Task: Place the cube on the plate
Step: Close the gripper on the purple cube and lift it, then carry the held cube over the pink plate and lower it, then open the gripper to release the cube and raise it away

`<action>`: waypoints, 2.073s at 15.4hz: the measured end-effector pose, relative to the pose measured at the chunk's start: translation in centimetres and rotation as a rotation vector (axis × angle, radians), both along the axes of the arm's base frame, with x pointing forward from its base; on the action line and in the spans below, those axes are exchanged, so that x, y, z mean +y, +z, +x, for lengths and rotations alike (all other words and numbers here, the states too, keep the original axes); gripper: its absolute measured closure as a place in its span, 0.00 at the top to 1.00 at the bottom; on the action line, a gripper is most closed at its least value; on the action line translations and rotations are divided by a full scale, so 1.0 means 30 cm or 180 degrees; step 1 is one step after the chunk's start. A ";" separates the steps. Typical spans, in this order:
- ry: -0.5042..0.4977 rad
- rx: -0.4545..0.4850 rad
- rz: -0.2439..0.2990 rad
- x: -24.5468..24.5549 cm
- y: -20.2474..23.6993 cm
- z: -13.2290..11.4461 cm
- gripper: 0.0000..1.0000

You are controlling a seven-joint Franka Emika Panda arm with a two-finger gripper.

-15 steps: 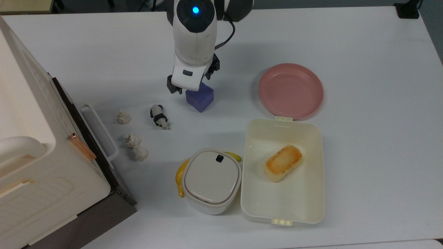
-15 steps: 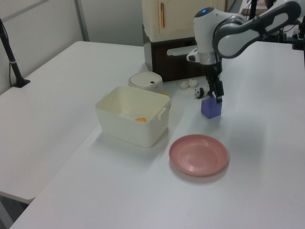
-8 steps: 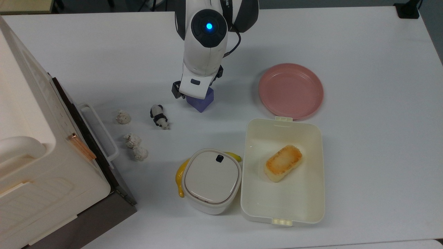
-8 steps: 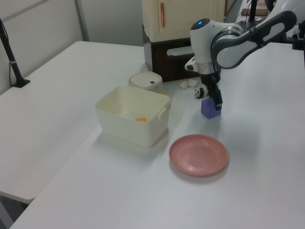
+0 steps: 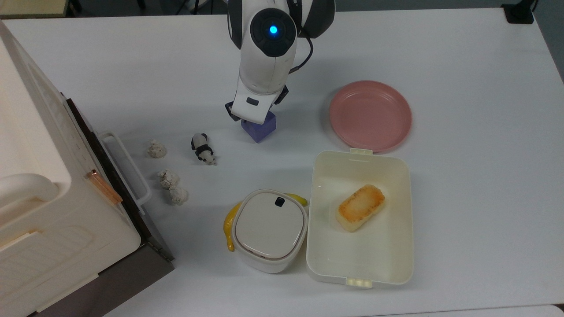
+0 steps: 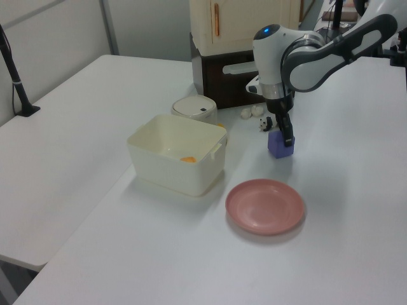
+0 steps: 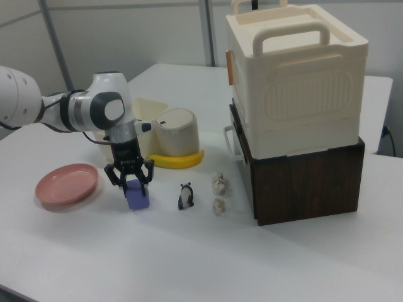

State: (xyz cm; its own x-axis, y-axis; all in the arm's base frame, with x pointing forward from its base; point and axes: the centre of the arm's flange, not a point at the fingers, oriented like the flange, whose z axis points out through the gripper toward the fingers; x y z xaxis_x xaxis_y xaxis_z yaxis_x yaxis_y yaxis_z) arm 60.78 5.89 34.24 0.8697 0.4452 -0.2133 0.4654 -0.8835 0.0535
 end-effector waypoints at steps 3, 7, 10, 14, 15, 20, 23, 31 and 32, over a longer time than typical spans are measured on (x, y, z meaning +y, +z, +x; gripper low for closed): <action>-0.0043 0.0050 -0.0001 0.006 0.063 -0.023 0.52; -0.0178 0.0054 0.0082 0.042 0.142 -0.045 0.52; -0.0356 -0.0079 0.0126 0.117 0.207 -0.033 0.52; -0.0483 -0.0210 0.0116 0.367 0.245 -0.070 0.52; -0.0513 -0.0209 0.0099 0.426 0.233 -0.086 0.52; -0.0840 -0.0276 0.0044 0.677 0.054 -0.127 0.57; -0.1109 -0.0422 0.0030 0.742 0.060 -0.122 0.83; -0.1510 -0.0374 -0.0310 0.645 0.584 -0.263 1.00; -0.1592 -0.0354 -0.0374 0.585 0.635 -0.280 1.00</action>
